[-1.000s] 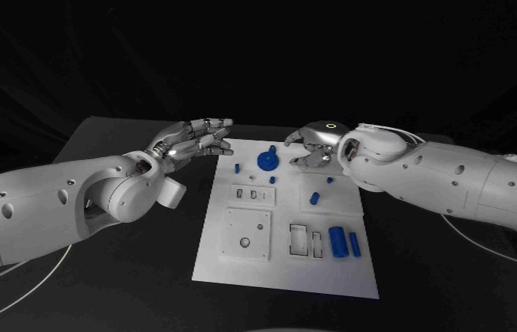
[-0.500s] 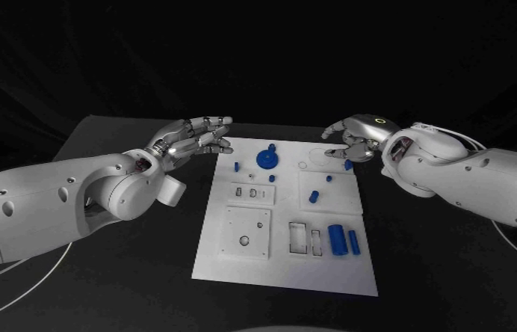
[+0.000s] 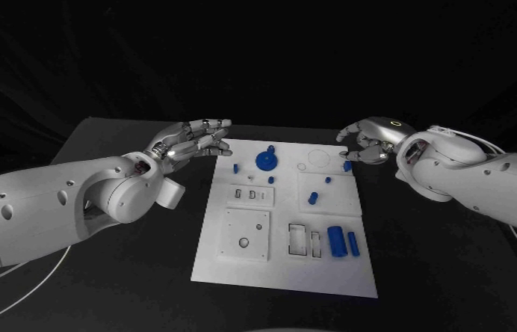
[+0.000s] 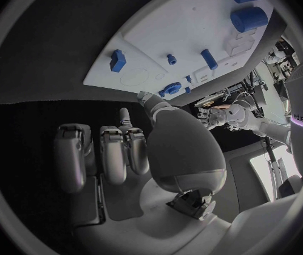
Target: Assemble the parts on the task board
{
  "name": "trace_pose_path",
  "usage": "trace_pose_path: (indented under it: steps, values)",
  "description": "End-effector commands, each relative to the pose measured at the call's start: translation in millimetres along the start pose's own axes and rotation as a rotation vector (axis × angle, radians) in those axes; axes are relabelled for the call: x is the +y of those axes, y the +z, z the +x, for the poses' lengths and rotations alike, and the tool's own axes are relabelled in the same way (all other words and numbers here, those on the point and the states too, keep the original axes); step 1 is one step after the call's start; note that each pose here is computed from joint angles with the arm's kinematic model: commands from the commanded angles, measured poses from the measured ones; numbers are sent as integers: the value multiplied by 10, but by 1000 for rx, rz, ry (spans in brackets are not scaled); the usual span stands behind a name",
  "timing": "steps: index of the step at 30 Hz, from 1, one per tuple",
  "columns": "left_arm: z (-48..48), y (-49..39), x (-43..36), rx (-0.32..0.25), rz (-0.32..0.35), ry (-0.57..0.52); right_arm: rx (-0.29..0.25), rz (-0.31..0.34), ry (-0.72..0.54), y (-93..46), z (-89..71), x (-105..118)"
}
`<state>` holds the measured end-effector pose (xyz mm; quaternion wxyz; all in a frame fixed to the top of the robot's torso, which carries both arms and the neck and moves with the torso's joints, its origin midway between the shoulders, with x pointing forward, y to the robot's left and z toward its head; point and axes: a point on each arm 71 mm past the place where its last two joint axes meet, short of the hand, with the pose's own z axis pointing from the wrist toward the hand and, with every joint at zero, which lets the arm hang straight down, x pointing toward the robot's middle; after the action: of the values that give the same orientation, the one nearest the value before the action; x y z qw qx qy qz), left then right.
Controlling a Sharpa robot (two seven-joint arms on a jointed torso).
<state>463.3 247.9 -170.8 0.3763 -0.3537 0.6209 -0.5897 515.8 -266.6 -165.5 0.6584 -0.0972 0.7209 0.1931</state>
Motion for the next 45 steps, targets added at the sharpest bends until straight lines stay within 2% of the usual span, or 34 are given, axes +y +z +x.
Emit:
trace_pose_path:
  steps: [1,10,18,26,36,45]
  values:
    - [20,0,-11,20,12,-4,5,0,-9,-56,13,-31]
    - [21,2,-9,21,12,-5,-12,3,54,-196,38,-150]
    - [25,5,3,23,11,-6,-33,-31,101,-286,127,-232]
    - [32,6,20,26,10,-9,-36,-44,123,-299,216,-280]
    - [36,7,27,28,10,-10,-69,-54,155,-304,343,-319]
    - [27,-3,27,26,11,-10,-67,-38,176,-295,429,-362]
